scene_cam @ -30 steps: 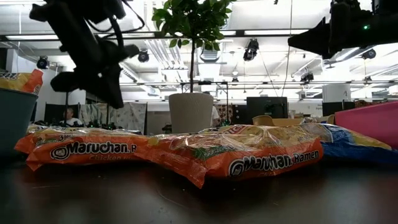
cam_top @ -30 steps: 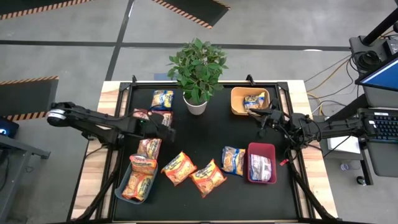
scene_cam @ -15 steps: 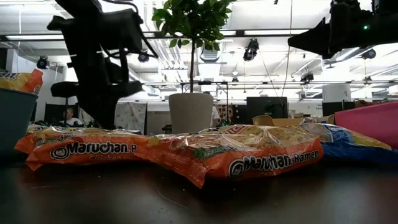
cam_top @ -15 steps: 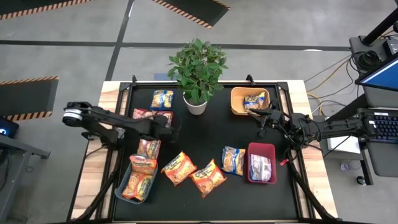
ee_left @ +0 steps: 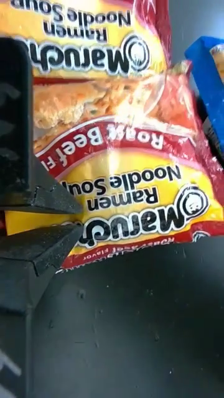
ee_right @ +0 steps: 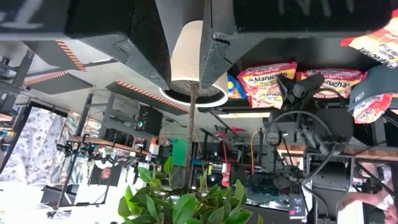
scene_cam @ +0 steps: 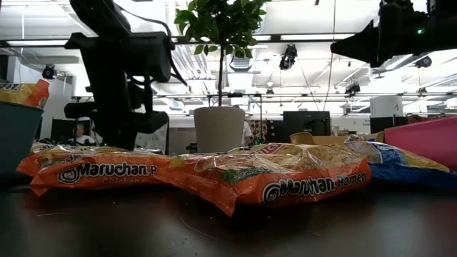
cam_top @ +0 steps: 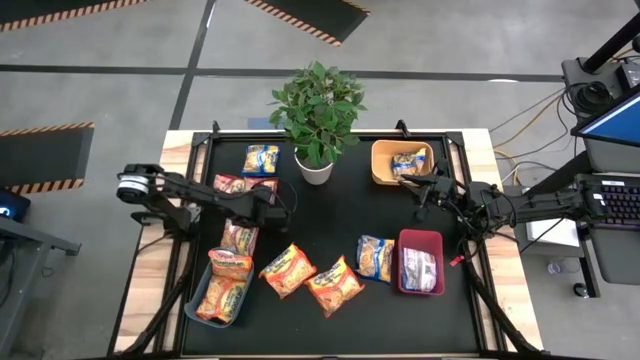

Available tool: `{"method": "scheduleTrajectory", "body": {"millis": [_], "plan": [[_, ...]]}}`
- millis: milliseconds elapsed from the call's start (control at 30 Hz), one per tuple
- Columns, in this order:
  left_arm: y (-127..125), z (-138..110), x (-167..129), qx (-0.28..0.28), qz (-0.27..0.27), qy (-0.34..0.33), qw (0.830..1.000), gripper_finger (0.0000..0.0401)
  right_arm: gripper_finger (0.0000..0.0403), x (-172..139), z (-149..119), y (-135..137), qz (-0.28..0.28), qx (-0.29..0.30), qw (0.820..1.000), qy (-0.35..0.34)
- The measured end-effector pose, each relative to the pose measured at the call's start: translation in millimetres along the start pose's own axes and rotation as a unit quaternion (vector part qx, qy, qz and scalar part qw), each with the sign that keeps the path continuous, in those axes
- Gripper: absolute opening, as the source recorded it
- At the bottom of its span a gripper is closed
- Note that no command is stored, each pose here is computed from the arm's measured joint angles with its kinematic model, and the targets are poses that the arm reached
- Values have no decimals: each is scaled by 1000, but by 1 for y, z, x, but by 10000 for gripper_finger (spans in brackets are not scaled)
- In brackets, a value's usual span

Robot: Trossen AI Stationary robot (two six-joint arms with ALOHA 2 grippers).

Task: Sort Maruchan noodles
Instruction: Move the red noodle pack to the center, then put the blue noodle pack into the yellow bin

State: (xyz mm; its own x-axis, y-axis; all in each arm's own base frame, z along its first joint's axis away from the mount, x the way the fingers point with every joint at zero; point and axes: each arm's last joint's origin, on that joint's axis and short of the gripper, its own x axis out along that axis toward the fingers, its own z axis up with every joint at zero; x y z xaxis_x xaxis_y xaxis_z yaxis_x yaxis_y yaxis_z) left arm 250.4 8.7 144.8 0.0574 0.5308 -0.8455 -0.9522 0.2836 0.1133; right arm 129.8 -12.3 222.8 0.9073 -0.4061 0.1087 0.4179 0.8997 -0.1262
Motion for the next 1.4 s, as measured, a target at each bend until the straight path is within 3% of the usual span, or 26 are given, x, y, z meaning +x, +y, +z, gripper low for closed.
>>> {"method": "scheduleTrajectory", "body": {"millis": [233, 400, 533, 700, 867, 1067, 1167, 1300, 1400], "plan": [[-12, -2, 6, -18, -41, 23, 999, 24, 70, 0, 0, 0, -3, 0, 1000, 0], [-35, 1, -6, 23, -201, 65, 977, 24, 70, 0, 0, 0, -3, -1, 1000, 0], [-42, 9, -23, 45, -280, 32, 958, 24, 70, 0, 0, 0, -3, -2, 1000, 0], [-36, 17, -35, 82, -295, 0, 952, 25, 70, 0, 0, 0, -3, -4, 1000, 0], [-31, 21, -45, 174, -309, -40, 934, 30, 70, 0, 0, 0, -3, -5, 1000, 0], [-23, 23, -50, 221, -310, -75, 922, 74, 70, 0, 0, 0, -3, -5, 1000, 0], [-13, 20, -46, 228, -306, -80, 921, 107, 70, 0, 0, 0, -3, -5, 1000, 0], [-8, 25, -49, 195, -294, -169, 920, 152, 70, 0, 0, 0, -3, -9, 1000, 0], [-10, 27, -51, 179, -304, -189, 916, 178, 70, 0, 0, 0, -3, -10, 1000, 0]]}}
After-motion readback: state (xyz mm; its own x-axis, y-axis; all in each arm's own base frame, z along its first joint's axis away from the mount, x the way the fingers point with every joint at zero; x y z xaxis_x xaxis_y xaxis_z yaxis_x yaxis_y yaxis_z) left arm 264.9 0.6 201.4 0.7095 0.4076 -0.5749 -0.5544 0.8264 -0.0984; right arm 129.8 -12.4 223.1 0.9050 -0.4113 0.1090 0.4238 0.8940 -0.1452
